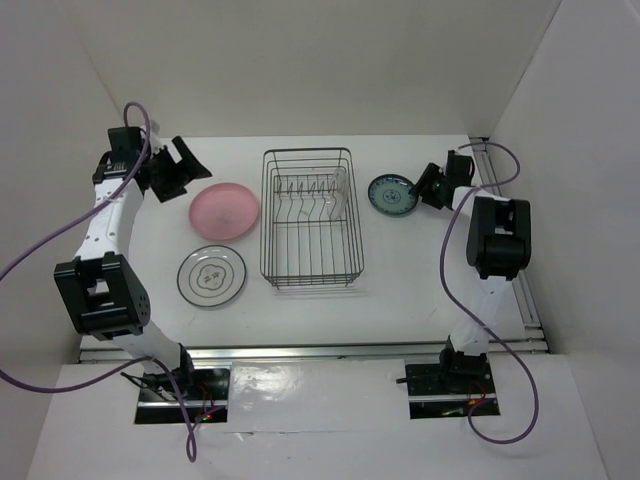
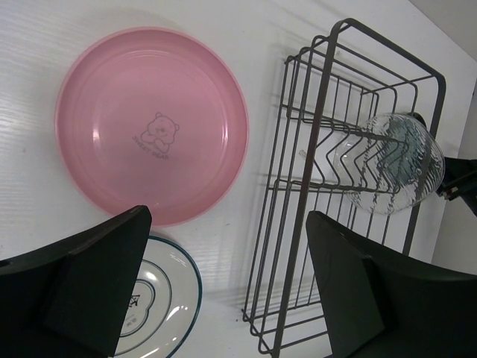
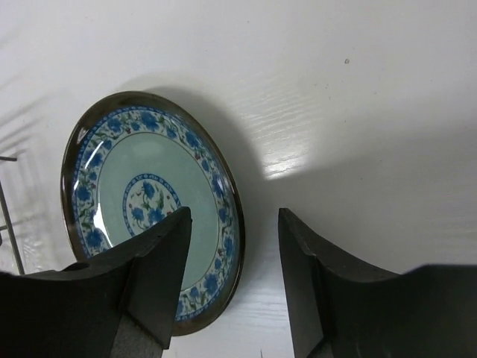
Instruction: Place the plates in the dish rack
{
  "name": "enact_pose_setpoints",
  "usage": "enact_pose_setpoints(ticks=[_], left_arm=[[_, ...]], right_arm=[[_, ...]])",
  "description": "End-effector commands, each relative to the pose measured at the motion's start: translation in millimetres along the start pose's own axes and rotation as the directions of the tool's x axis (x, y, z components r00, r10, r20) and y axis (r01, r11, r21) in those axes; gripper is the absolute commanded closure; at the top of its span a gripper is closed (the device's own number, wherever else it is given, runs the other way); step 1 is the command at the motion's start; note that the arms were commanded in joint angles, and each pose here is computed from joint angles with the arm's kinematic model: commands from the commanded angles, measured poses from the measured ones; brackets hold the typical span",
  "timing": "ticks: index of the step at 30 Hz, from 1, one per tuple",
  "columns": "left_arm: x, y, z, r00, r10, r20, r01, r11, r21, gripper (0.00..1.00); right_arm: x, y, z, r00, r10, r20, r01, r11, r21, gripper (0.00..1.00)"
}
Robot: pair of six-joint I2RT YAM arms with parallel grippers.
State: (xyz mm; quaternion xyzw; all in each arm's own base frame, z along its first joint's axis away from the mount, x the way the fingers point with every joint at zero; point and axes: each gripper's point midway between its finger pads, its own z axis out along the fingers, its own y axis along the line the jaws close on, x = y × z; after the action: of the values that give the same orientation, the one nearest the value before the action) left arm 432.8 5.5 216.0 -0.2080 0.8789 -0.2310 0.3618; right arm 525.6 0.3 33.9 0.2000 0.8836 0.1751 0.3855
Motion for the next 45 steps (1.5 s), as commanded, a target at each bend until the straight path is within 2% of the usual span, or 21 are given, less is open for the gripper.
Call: enact_pose_setpoints(ticks=[1,2,5,11,14,18,23,29,31,33,34,35,40,42,45], left_arm=[[-12,-10,-11,0.999,-0.001,0.052,-0.002,0.999,0.05,0.01],[-12,-10,-11,0.999,-0.001,0.052,-0.002,0.999,0.05,0.01],[-11,-10,-13,0.999,-0.001,0.052,-0.002,0.999,0.05,0.01],[-13,-7,-11,0.998,-0.016,0.053,0.013,0.998,0.055,0.01],[-11,3,-4,0.998,-0.047,0.036,0.045,0.997,0.065,0.01],[-10,12,0,0.997,-0.078,0.02,0.077,0.995,0.068,0.01],[-8,12,-1,0.997,-0.078,0.02,0.077,0.995,0.068,0.01],[-7,13,0,0.996,-0.088,0.019,0.086,0.994,0.068,0.01],[-9,10,-3,0.996,-0.083,0.028,0.081,0.994,0.072,0.01],[-6,10,-5,0.996,-0.083,0.028,0.081,0.994,0.072,0.01],[-9,10,-5,0.996,-0.078,0.036,0.075,0.994,0.076,0.01],[-9,9,-5,0.996,-0.078,0.036,0.075,0.994,0.076,0.01],[-5,9,-8,0.996,-0.078,0.036,0.075,0.994,0.076,0.01],[-5,9,-8,0.996,-0.078,0.036,0.075,0.994,0.076,0.01],[-4,11,-9,0.996,-0.078,0.042,0.075,0.995,0.067,0.01]], right_arm=[[5,-2,7,0.999,-0.037,-0.025,0.037,0.999,0.026,0.43],[9,-4,7,0.999,-0.034,-0.033,0.035,0.999,0.03,0.5],[21,-12,15,0.998,-0.026,-0.061,0.029,0.999,0.042,0.63],[44,-15,25,0.99,-0.018,-0.139,0.02,1.0,0.01,0.66],[46,-18,27,0.989,-0.024,-0.148,0.027,0.999,0.023,0.76],[45,-25,28,0.989,-0.015,-0.149,0.021,0.999,0.04,1.0],[41,-40,24,0.991,-0.004,-0.13,0.018,0.994,0.107,1.0],[-10,-41,-14,0.999,-0.029,0.012,0.026,0.971,0.24,1.0],[-39,-26,-37,0.995,-0.029,0.099,0.005,0.972,0.234,1.0],[-51,-21,-53,0.988,-0.026,0.152,-0.015,0.964,0.266,1.0],[-65,-6,-67,0.979,-0.047,0.2,-0.007,0.965,0.26,1.0],[-72,-8,-76,0.97,-0.064,0.235,-0.013,0.949,0.315,1.0],[-104,54,-122,0.926,-0.179,0.334,0.049,0.93,0.363,1.0],[-127,72,-148,0.886,-0.235,0.401,0.046,0.903,0.427,1.0],[-140,115,-178,0.858,-0.277,0.433,0.08,0.904,0.421,1.0]])
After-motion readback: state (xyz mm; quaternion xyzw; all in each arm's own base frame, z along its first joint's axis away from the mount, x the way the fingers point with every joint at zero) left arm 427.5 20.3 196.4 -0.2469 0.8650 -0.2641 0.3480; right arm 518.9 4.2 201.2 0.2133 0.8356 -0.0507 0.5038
